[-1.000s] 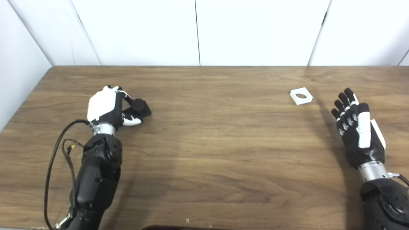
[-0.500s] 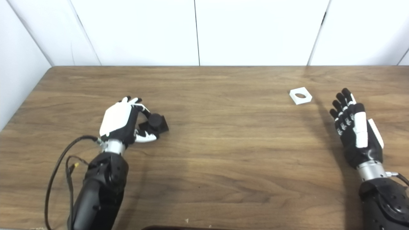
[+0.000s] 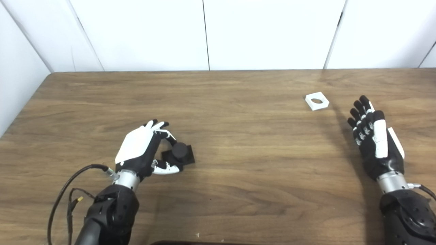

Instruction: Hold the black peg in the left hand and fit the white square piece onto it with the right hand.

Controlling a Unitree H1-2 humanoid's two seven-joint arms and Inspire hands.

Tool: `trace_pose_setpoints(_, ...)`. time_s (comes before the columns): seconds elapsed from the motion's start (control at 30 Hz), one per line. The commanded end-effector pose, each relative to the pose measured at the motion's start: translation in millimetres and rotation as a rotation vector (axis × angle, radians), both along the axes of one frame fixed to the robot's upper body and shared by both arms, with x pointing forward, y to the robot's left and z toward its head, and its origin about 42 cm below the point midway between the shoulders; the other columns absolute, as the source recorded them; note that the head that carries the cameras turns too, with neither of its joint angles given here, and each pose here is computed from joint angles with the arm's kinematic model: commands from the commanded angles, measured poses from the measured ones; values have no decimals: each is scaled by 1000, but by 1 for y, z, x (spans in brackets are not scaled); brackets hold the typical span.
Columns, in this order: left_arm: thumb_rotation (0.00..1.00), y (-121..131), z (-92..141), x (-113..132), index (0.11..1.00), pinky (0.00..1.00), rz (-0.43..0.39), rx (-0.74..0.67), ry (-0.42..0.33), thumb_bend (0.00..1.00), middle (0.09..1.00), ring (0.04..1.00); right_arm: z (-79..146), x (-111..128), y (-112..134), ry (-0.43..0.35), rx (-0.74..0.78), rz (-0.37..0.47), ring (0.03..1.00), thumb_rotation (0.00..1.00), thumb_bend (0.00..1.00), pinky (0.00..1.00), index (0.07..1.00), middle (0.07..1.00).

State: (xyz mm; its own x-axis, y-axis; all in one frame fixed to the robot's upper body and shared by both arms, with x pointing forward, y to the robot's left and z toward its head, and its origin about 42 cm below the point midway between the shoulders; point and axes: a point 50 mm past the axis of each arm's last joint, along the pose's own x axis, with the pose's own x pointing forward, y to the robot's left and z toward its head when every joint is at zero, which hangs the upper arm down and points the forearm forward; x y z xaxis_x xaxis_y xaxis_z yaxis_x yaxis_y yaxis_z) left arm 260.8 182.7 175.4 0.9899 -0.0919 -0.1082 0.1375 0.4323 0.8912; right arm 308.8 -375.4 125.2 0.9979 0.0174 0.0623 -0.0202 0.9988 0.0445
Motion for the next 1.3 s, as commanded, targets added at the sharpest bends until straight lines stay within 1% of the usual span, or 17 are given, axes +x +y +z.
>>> trace_pose_setpoints(0.0,60,-9,13,-4,492,1000,-45,12,-77,511,927,1000,-46,-30,17,131,73,-8,1000,958,629,1000,1000,1000)
trace_pose_setpoints(0.23,54,-22,11,-15,492,1000,-105,-3,-95,511,921,1000,-45,-28,19,127,82,-6,1000,956,621,1000,1000,1000)
trace_pose_setpoints(0.37,55,-29,9,-20,492,997,-121,28,-110,512,909,1000,-43,-29,19,132,72,-2,1000,964,616,1000,1000,1000)
trace_pose_setpoints(0.43,58,-32,7,-22,492,993,-125,37,-102,511,909,1000,-42,-29,20,129,73,-5,1000,961,612,1000,1000,1000)
trace_pose_setpoints(0.6,55,-38,4,-27,492,1000,-139,-14,-80,509,920,1000,-41,-29,20,124,79,-1,1000,949,615,1000,1000,1000)
trace_pose_setpoints(0.73,53,-40,2,-29,492,1000,-151,-23,-72,509,921,1000,-39,-28,20,117,78,1,1000,947,605,1000,1000,1000)
trace_pose_setpoints(1.03,53,-41,-1,-29,492,1000,-154,-19,-52,509,919,1000,-36,-27,23,108,84,6,1000,924,634,1000,1000,1000)
trace_pose_setpoints(1.27,53,-42,-1,-29,492,1000,-157,-21,-42,508,922,1000,-33,-28,25,108,68,18,1000,946,628,1000,1000,1000)
